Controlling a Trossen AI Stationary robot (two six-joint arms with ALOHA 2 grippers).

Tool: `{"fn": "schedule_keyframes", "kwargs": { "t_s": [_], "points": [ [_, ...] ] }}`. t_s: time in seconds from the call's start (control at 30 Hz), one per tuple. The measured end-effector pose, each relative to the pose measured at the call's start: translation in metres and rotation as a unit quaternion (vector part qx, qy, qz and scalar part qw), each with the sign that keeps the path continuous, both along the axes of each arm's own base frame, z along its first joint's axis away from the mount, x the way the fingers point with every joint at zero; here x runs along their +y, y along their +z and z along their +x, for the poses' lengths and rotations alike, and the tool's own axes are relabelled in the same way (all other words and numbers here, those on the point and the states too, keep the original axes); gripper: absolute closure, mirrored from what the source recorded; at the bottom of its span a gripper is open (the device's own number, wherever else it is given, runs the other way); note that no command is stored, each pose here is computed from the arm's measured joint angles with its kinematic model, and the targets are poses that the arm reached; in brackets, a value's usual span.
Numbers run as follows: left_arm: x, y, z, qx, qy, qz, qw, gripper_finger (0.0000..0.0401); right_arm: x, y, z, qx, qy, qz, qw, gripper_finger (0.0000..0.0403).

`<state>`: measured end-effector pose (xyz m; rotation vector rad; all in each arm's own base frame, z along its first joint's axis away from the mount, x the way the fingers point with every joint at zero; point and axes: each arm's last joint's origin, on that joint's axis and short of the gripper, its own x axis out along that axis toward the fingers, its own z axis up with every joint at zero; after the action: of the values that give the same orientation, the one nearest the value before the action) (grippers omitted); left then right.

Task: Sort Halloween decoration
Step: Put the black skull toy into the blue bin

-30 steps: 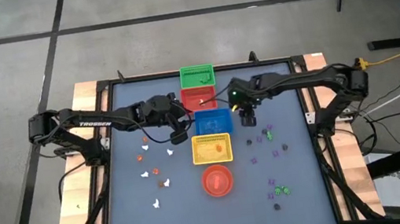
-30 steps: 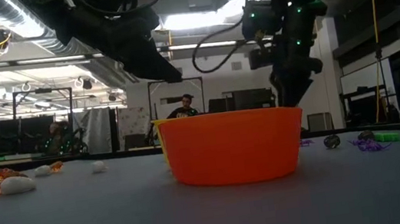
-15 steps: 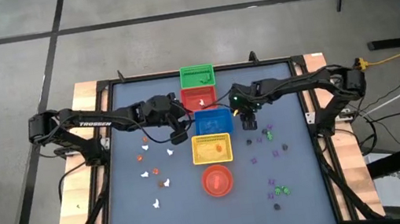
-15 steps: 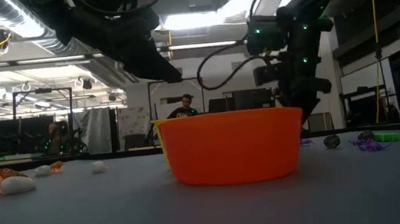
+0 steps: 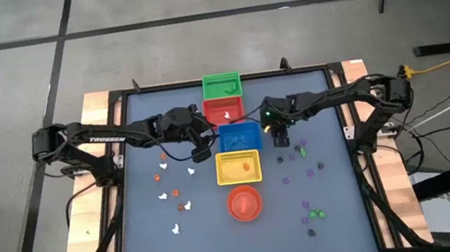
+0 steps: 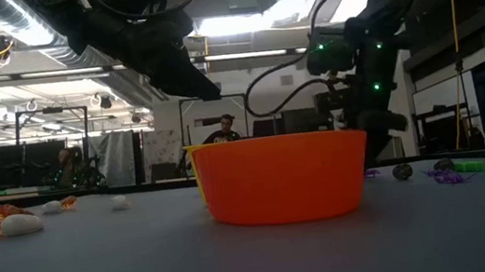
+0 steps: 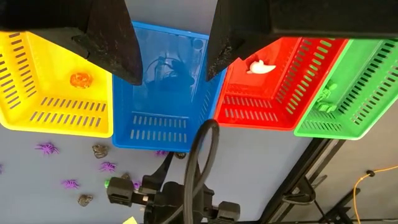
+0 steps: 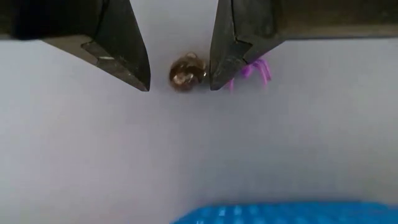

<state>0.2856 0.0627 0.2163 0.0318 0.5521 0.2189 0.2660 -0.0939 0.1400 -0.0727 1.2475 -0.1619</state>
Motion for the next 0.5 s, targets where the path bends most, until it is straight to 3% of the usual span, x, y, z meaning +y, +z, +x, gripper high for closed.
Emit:
{"fn": "schedule_keyframes", "kwargs": {
  "t_s": [0.5],
  "points": [
    [0.0001, 0.0002, 0.0002, -0.002, 0.000, 0.000, 1.000, 0.0241, 0.0004, -0.0010, -0.0005, -0.006, -0.009, 0.006, 1.000, 0.0237]
  ]
}}
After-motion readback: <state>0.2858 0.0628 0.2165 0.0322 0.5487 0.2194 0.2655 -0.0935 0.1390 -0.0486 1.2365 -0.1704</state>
